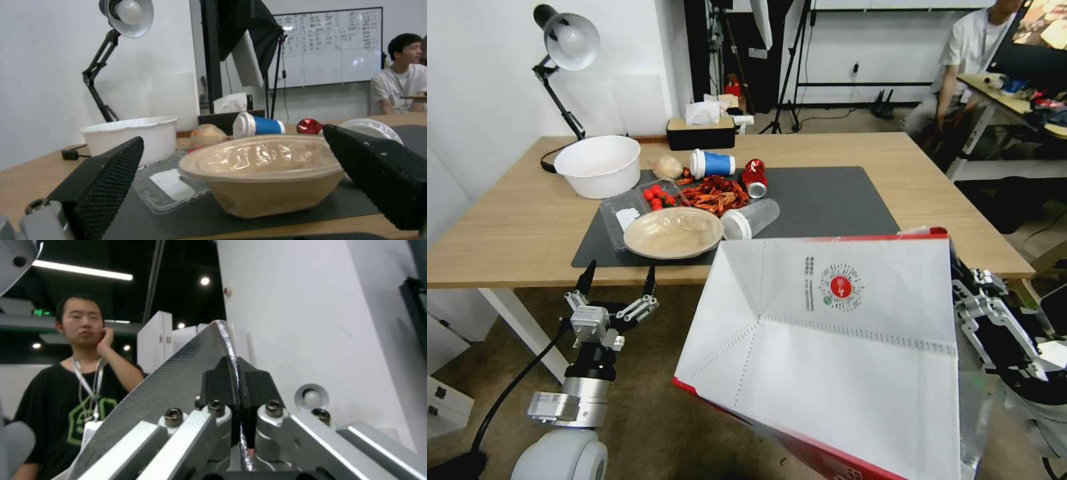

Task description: Pick up the food delivery bag from the floor and place it on the table.

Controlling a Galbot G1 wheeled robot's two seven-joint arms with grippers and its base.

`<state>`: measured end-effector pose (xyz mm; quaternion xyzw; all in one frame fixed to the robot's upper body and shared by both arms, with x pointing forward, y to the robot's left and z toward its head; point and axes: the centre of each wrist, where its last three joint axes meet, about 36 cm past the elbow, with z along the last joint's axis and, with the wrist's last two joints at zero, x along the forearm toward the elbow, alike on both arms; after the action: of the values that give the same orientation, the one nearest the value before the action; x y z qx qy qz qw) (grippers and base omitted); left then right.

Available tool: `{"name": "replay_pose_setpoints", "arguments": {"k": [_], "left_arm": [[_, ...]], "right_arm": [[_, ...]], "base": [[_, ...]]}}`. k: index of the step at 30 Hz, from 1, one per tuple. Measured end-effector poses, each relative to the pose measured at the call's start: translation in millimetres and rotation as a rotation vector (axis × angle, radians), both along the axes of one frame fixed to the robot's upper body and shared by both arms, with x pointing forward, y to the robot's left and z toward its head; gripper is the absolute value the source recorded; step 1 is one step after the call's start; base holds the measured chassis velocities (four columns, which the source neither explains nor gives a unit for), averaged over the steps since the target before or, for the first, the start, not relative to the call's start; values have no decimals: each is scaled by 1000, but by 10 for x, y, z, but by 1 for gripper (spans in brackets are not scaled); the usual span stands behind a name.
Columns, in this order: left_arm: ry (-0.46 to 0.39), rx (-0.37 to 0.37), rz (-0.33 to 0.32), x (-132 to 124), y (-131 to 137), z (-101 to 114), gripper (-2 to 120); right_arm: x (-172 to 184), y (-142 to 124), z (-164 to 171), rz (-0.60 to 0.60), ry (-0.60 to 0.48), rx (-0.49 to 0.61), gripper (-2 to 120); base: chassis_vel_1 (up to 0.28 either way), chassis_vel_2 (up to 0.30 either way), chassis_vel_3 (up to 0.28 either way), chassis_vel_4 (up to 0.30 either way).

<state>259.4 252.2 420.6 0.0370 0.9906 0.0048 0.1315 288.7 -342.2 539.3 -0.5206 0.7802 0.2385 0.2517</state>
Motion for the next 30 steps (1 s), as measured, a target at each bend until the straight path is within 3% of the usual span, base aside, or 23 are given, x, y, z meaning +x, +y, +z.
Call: {"name": "replay_pose_setpoints", "arguments": {"k": [13, 30], "left_arm": [[4, 6, -3, -14, -6, -18, 100], [19, 10, -7, -26, -42, -106, 100]], "right_arm": [[37, 127, 215, -132, 21, 98, 0], [387, 160, 751, -381, 84, 196, 0]], "base": [[0, 0, 0, 0], [0, 0, 0, 0]]}}
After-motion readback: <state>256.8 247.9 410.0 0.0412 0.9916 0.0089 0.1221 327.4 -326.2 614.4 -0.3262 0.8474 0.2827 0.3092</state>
